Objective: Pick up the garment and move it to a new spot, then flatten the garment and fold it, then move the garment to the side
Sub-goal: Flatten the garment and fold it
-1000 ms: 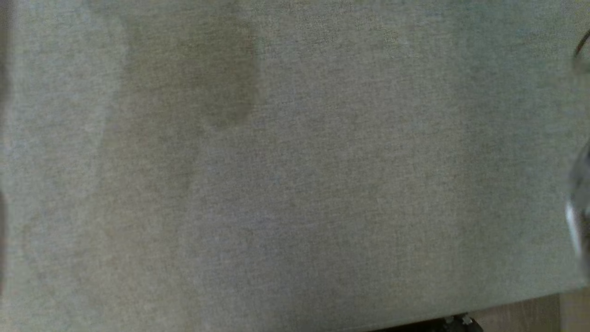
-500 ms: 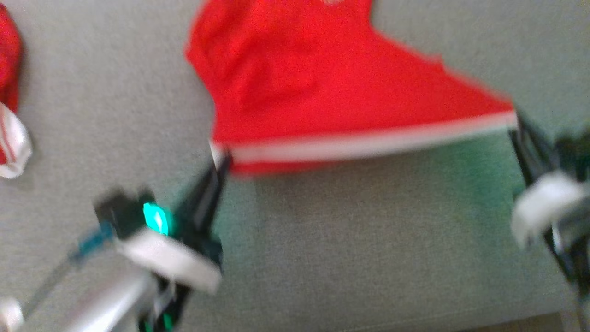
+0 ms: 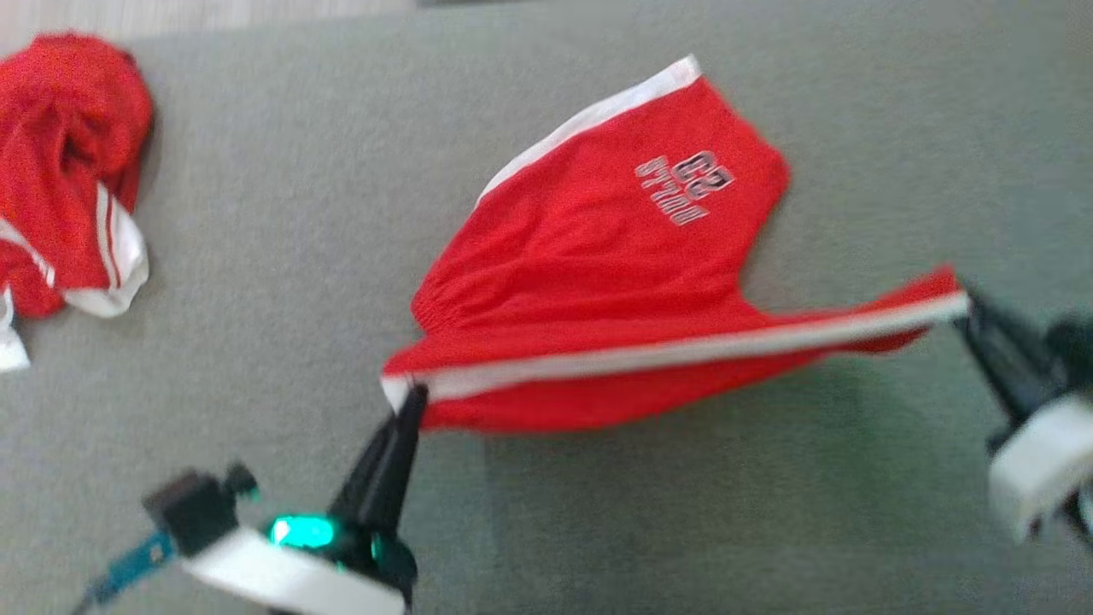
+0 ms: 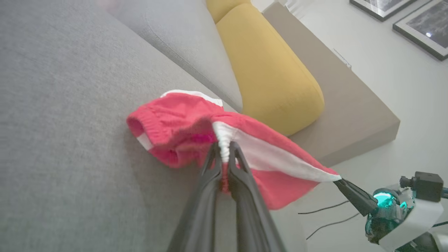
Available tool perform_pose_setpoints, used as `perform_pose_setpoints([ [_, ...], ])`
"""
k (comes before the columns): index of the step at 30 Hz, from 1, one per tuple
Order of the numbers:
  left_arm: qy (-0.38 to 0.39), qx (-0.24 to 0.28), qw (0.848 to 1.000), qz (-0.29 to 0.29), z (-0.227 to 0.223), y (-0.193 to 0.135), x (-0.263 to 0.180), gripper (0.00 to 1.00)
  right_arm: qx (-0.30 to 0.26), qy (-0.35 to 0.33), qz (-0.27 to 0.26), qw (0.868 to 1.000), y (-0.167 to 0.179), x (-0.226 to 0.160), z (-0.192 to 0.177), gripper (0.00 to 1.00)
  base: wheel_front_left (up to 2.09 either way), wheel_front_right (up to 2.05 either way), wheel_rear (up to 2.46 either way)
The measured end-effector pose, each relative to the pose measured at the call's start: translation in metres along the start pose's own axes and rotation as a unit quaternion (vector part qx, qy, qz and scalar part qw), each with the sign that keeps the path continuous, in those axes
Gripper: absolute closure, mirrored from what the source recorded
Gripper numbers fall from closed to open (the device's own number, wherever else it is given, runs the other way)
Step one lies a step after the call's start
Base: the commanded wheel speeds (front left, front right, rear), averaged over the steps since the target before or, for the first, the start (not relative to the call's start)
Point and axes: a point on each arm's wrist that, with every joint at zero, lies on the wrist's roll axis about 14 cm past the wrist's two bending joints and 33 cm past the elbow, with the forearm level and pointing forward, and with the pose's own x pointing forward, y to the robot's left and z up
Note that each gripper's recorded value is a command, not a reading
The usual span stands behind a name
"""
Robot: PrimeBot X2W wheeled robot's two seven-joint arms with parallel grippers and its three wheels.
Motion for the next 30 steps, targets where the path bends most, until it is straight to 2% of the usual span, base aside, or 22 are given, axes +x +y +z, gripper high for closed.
perform_pose_setpoints([
  [7,-0.011,-0.03,0.999,0.027,0.036,0.037,0.046,1.0,-0.063,0.031,0.076,0.995,-0.005,0.096,0.041,1.0,0.0,0.0,0.0],
  [12,0.002,-0.041,0.998,0.047,0.038,0.062,0.078,1.0,-0.075,0.06,0.136,0.986,0.016,0.163,0.059,1.0,0.0,0.0,0.0],
  [16,0.003,-0.045,0.997,0.061,0.041,0.078,0.1,1.0,-0.094,0.078,0.151,0.981,0.026,0.207,0.061,1.0,0.0,0.0,0.0],
  [23,-0.004,-0.043,0.996,0.082,0.047,0.1,0.125,1.0,-0.116,0.106,0.169,0.973,0.04,0.253,0.041,1.0,0.0,0.0,0.0],
  [30,-0.016,-0.03,0.995,0.091,0.051,0.107,0.13,1.0,-0.121,0.074,0.137,0.98,0.022,0.278,0.047,1.0,0.0,0.0,0.0],
])
